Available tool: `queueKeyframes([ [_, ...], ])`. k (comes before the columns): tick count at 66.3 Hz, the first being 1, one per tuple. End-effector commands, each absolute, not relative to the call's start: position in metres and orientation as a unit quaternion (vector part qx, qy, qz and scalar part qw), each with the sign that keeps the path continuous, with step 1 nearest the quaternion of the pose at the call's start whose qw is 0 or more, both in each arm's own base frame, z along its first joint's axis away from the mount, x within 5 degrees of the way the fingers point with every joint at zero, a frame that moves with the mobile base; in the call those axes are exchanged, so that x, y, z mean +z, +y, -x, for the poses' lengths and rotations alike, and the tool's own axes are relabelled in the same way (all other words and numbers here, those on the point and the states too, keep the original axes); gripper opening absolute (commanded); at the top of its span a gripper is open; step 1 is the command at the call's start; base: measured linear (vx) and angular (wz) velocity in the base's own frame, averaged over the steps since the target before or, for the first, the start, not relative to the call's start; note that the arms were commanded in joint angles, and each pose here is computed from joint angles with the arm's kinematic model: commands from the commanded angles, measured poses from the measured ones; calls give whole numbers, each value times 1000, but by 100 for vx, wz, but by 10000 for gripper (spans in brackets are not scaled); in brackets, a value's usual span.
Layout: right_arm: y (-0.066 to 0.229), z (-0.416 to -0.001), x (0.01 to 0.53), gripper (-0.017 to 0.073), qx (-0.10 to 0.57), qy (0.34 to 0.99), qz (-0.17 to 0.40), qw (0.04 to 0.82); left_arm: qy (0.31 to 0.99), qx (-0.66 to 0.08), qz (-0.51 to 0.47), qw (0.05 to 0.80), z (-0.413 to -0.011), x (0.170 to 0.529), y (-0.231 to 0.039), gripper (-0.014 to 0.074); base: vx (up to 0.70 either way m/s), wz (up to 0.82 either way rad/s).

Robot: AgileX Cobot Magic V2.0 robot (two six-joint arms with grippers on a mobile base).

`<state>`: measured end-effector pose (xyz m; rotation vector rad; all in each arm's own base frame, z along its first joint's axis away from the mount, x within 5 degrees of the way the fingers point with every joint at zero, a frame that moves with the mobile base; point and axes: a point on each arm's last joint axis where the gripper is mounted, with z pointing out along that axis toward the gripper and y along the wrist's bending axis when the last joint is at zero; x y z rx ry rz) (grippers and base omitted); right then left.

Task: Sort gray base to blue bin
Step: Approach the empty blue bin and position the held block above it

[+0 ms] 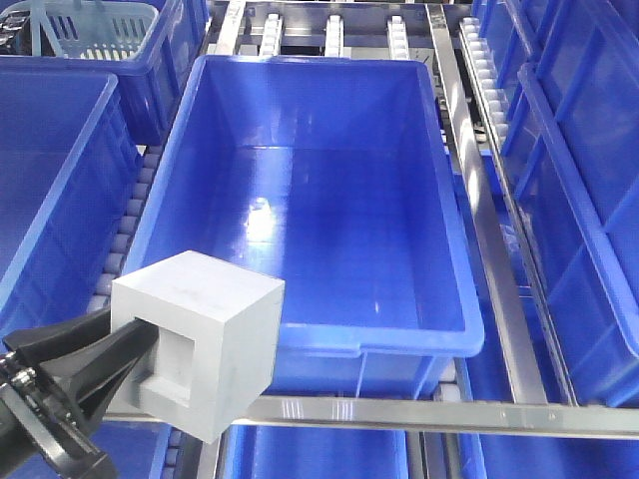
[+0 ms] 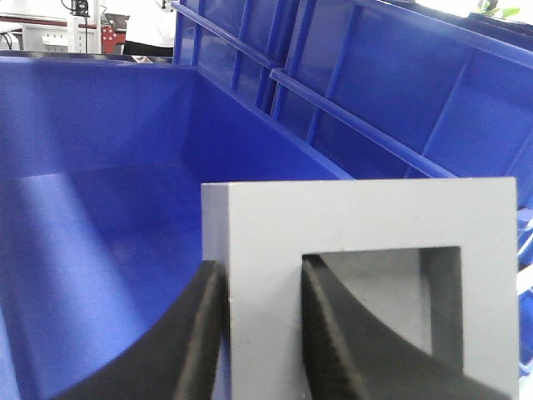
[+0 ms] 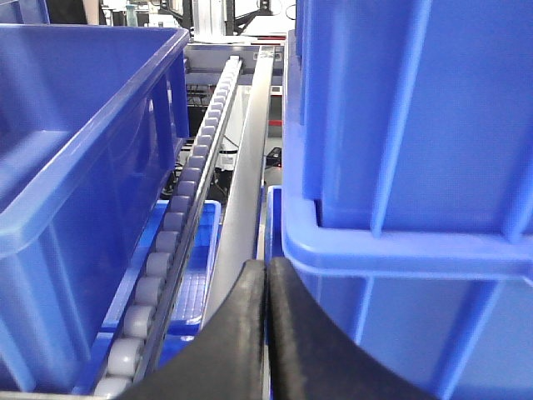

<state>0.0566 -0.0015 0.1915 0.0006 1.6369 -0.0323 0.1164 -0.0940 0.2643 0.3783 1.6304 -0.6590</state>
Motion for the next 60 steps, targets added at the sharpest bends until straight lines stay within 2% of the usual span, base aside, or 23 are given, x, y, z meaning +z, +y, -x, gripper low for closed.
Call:
queueKeyframes([
  [1,-1,-57,194,-9,-19,704,4,710,659,-307,-145,672,-118,287,-94,-6,8,1],
  [60,-1,-57,194,-9,-19,704,4,710,659,-307,-145,672,-118,287,-94,-6,6,-4],
])
